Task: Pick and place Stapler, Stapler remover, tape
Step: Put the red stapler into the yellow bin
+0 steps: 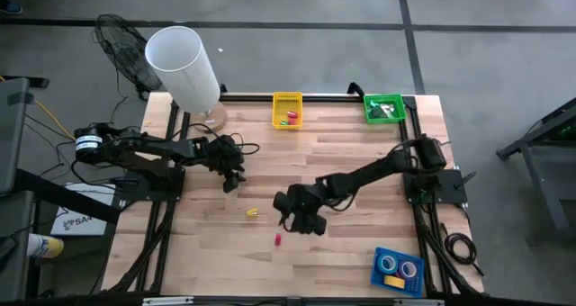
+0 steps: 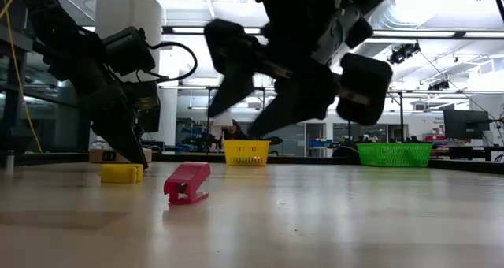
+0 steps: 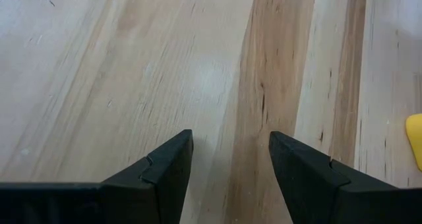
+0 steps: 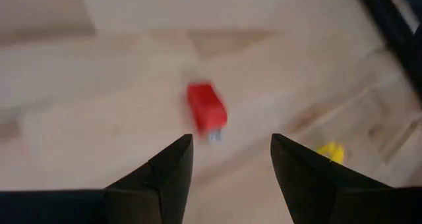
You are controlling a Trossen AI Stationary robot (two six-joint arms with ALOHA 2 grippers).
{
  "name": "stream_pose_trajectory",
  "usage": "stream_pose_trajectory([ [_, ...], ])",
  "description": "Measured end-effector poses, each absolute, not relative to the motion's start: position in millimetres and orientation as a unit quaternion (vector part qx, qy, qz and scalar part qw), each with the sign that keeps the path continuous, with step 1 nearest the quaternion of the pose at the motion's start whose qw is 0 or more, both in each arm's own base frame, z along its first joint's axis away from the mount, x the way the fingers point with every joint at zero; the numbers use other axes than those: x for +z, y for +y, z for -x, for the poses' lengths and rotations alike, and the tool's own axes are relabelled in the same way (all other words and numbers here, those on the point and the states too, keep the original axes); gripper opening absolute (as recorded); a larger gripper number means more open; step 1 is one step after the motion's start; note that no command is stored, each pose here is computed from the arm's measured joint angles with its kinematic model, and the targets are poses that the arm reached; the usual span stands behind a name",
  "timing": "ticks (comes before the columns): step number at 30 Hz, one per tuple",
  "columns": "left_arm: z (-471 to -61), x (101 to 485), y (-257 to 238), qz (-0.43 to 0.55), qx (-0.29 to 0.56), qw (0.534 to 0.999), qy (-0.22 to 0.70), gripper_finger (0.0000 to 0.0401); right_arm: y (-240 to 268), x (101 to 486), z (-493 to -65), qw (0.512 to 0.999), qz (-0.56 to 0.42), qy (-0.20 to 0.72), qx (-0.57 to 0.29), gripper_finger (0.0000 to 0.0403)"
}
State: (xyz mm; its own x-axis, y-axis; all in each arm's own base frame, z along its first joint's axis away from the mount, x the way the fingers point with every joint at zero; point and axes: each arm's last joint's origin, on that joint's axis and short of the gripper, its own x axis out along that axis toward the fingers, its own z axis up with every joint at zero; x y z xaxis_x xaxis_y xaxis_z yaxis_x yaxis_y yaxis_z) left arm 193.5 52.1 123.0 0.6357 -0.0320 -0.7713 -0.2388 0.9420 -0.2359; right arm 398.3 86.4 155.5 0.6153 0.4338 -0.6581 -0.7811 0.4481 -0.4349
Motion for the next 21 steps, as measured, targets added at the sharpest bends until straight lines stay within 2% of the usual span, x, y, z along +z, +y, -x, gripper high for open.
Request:
stream_pose_trajectory([
  [9,-193,123,52,0.16,0.058,0.89,0.424,0.0202,96,143,-411,0.836,0.359,0.172,0.379,0.0195],
  [21,-193,123,52,0.162,0.059,0.889,0.425,0.0202,97,118,-415,0.833,0.334,0.169,0.407,0.0195],
])
